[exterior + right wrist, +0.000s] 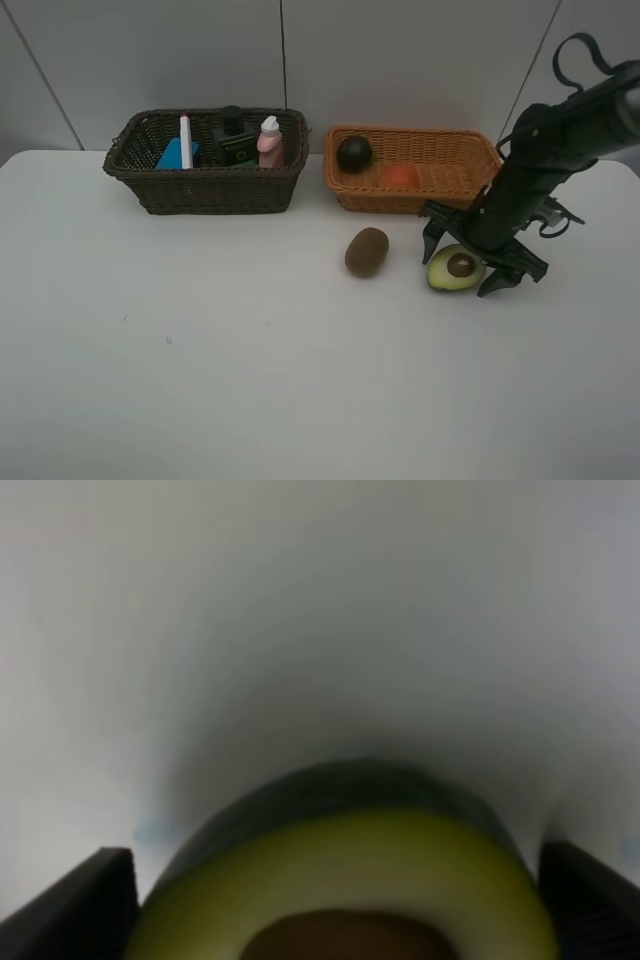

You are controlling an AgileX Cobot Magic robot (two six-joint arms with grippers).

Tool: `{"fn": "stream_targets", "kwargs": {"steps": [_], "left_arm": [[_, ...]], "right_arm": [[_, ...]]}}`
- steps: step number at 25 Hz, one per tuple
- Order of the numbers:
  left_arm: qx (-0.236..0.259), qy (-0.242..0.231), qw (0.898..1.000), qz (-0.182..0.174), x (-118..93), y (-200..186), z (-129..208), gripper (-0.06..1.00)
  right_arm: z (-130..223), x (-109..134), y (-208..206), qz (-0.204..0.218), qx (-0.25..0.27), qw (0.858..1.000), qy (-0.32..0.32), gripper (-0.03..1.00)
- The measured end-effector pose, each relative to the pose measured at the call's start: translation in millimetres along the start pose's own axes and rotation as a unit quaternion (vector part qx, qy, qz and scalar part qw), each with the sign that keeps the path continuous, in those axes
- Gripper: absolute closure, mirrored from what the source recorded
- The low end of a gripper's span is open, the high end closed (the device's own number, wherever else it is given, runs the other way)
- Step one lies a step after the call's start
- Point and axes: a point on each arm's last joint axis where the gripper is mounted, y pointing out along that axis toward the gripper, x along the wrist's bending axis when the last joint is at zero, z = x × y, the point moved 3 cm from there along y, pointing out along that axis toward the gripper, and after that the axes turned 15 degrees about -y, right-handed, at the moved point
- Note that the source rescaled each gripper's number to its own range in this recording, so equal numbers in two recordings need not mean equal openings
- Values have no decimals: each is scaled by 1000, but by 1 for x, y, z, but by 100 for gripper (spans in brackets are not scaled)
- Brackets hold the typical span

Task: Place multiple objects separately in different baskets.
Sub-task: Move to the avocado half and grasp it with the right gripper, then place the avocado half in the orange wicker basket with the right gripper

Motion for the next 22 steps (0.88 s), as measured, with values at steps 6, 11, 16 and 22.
{"fn": "stream_targets", "kwargs": {"steps": [6, 11, 16, 22], "left_arm": [[0, 0, 1000, 0, 0, 0, 0, 4], [0, 0, 1000, 0, 0, 0, 0, 4], [0, 0, 1000, 0, 0, 0, 0, 4], [0, 0, 1000, 0, 0, 0, 0, 4]], "right_arm": [[2, -1, 1, 5, 7, 1000, -9, 35], [1, -1, 0, 4, 6, 999, -33, 34], [1, 1, -17, -3, -5, 995, -99, 34], [-3, 7, -83, -17, -63, 969, -237, 34]]}}
